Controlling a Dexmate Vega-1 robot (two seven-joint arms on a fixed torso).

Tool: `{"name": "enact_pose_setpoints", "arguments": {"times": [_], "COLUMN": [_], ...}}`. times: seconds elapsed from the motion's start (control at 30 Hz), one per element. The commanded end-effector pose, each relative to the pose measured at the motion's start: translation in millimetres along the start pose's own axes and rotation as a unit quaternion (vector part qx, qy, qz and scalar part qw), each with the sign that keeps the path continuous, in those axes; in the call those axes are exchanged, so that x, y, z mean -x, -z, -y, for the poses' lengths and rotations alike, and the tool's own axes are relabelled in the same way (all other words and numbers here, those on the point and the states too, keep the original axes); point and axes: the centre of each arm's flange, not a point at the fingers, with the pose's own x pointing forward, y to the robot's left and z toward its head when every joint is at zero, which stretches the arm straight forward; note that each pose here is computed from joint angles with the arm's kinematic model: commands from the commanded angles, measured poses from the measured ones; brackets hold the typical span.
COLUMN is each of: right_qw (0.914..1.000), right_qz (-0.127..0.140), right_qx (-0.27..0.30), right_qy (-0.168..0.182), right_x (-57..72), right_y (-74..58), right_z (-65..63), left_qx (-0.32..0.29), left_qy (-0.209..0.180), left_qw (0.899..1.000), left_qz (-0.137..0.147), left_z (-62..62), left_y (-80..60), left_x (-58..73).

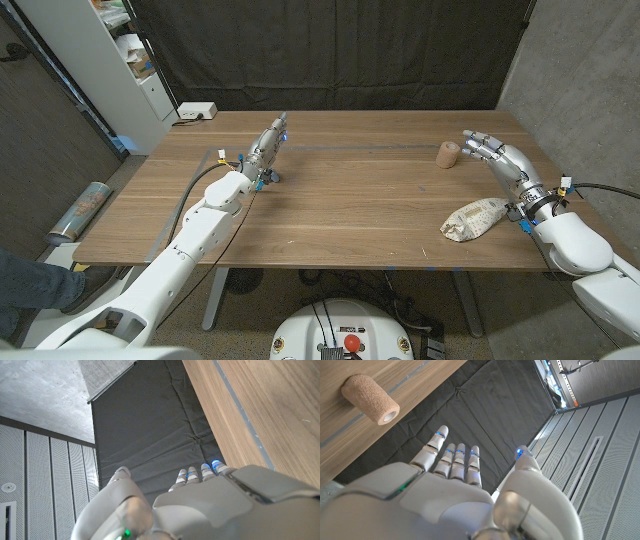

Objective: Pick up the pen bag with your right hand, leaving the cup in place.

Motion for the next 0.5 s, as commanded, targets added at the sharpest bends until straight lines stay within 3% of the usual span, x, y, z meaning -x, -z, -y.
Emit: {"name": "enact_pose_setpoints", "arguments": {"times": [0.03, 0.5], "right_qw": [0.9992, 0.9975], "right_qz": [-0.01, -0.01], "right_qx": [0.039, 0.069], "right_qy": [0.002, 0.011], "right_x": [9.8, 15.9], "right_y": [2.9, 0.1], "right_z": [-0.1, 1.7], "left_qx": [-0.005, -0.004], "left_qy": [0.007, 0.009], "left_qw": [1.0, 1.0], "left_qz": [0.002, -0.002], "left_z": [2.9, 3.4], "left_y": [-4.5, -1.7], "left_x": [-6.5, -13.2]}}
